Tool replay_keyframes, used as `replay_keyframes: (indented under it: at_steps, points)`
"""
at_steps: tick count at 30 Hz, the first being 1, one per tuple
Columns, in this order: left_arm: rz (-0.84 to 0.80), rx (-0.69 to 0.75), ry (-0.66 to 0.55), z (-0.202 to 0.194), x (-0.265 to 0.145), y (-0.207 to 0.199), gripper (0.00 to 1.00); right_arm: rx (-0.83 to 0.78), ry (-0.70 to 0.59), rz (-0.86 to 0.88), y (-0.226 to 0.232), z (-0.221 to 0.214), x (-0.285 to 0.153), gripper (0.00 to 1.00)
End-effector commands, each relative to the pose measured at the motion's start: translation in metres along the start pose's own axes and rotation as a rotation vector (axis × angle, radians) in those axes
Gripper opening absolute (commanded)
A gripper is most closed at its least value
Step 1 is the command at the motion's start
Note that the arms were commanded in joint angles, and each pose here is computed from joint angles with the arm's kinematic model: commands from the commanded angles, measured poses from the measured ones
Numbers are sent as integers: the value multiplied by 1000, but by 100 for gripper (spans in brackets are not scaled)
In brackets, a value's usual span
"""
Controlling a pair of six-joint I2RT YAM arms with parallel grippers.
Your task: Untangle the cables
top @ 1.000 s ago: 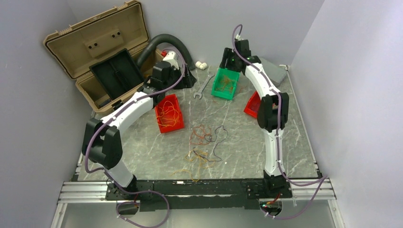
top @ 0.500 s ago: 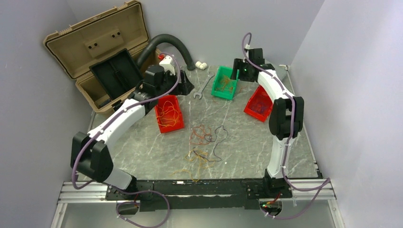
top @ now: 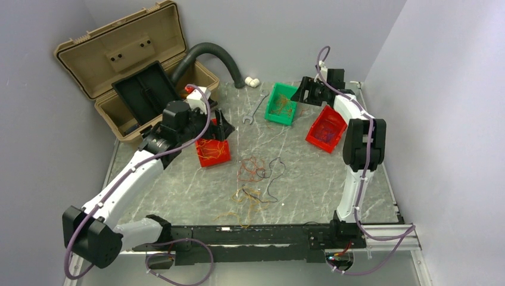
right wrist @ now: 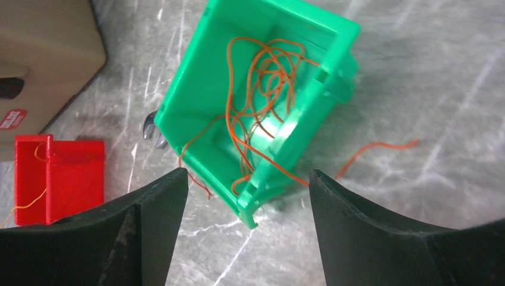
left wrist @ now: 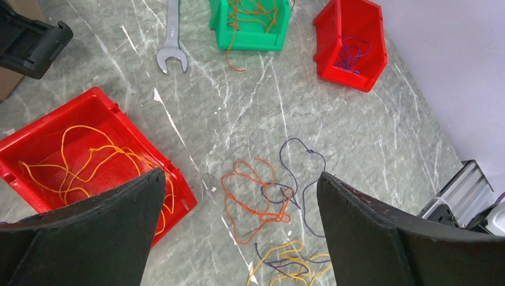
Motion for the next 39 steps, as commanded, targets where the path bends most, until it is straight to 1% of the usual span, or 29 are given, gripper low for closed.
replay_keyframes:
  at_steps: [1,8,11,14,18,23,25,26,30,32,34,35,39]
  points:
    - [-10,37,-19,0,-17,-5,99,-70,-49,141,16,16,14,76]
    - [25,57,-9,-7,-26,2,99,-51,-42,154,11,3,22,75]
    - [28,63,-2,-7,-28,1,99,-48,-30,151,11,-1,20,66]
    - [26,64,-7,-5,-29,0,99,-46,-32,137,12,-4,15,64]
    - [22,62,-7,-4,-29,0,99,-48,-20,129,11,-6,13,52]
    - [30,67,-4,-4,-31,1,99,-47,-10,108,8,-5,14,33]
    - [34,70,-5,-4,-32,1,99,-46,-8,96,7,-4,13,22]
    - [33,72,-8,-3,-33,0,99,-49,-4,89,8,-4,13,18]
    - [36,73,-10,-2,-33,0,99,-71,-3,58,12,0,9,13]
    - [34,73,-9,-2,-33,0,99,-86,3,41,15,1,7,7]
    - [34,73,-4,-3,-32,0,99,-93,5,18,16,3,5,4]
    - [35,73,-2,-3,-31,0,99,-97,7,13,17,5,4,0]
    - [33,74,-1,-2,-31,0,99,-111,22,-21,21,7,1,0]
Point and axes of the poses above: each gripper's point midway between its finger pads, its own x axis out along the fingers, its own y axis along the line the jaws close on, z = x × y, the point moved 3 cm from there along -x, back along the fingers, and after that the axes turned 1 degree about -x, right-handed, at the moved point
